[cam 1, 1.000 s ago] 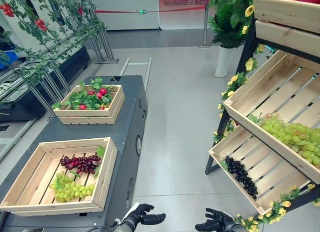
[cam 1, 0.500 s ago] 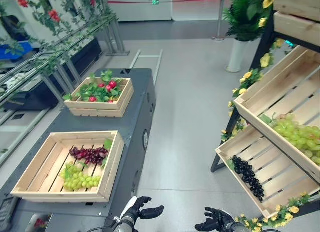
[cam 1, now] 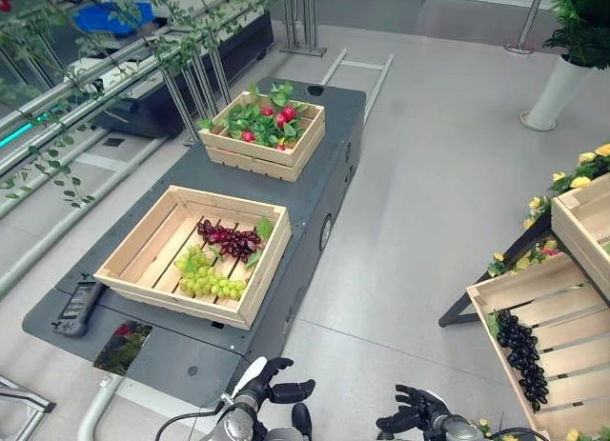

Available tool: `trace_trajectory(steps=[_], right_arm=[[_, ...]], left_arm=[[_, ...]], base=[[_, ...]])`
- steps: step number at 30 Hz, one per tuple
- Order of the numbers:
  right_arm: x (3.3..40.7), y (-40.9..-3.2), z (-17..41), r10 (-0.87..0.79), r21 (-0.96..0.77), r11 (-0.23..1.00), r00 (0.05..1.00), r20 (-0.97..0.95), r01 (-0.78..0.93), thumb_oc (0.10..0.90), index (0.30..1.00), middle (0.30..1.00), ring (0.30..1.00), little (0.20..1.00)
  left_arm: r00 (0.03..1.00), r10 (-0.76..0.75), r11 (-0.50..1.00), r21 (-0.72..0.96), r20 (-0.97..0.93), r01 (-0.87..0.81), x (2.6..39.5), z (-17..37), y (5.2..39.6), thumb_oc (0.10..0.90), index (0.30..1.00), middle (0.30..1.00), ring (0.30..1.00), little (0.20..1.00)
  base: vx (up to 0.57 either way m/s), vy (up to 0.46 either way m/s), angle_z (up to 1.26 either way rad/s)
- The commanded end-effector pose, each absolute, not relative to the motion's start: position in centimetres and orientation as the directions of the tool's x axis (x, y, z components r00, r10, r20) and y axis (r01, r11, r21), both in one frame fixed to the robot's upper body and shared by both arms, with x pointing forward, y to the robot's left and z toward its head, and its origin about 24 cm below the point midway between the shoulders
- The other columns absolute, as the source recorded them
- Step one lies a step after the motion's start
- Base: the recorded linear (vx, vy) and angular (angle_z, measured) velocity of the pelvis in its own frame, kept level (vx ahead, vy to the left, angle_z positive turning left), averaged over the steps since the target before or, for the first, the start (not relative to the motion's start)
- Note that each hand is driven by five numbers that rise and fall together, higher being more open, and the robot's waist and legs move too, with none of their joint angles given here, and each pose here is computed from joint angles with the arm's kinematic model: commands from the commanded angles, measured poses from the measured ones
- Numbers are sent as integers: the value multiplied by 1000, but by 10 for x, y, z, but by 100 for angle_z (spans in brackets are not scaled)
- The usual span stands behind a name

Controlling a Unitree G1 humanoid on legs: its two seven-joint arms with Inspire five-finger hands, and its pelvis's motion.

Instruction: Pick up the fruits from the basket on one side to the basket on the other side

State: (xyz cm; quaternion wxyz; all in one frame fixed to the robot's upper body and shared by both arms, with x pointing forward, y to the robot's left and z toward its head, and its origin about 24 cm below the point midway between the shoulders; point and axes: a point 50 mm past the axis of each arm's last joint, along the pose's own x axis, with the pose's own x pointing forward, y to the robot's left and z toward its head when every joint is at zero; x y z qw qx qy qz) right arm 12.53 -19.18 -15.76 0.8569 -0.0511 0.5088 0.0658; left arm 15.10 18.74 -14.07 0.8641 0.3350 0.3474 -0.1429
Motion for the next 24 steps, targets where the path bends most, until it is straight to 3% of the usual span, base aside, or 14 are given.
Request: trace_trajectory(steps=[1, 6, 13, 18, 24], right_arm=[[158, -184, -146, 70, -55, 980, 588, -806, -192, 800, 900, 900, 900, 900], [177, -183, -134, 79, -78, 977, 680, -729, -198, 800, 900, 900, 900, 900], [197, -189, -123, 49, -33, 995, 739, -672, -96, 800, 900, 900, 900, 900], [183, -186, -133, 48, -47, 992, 683, -729, -119, 800, 900, 900, 900, 900], [173, -191, -138, 53, -38, 991, 636, -770, -129, 800, 900, 900, 900, 900]], left_arm=[[769, -149, 681, 500, -621, 536, 174, -131, 159, 800, 900, 900, 900, 900], [751, -181, 623, 516, -636, 587, 180, -128, 160, 800, 900, 900, 900, 900], [788, -202, 593, 567, -582, 571, 199, -118, 158, 800, 900, 900, 900, 900], [781, -154, 625, 552, -606, 552, 190, -123, 165, 800, 900, 900, 900, 900], [778, -209, 634, 524, -592, 569, 182, -125, 156, 800, 900, 900, 900, 900]], base=[[56, 74, 25], [63, 58, 29], [93, -303, 57], [159, -262, 96], [148, -163, 21]])
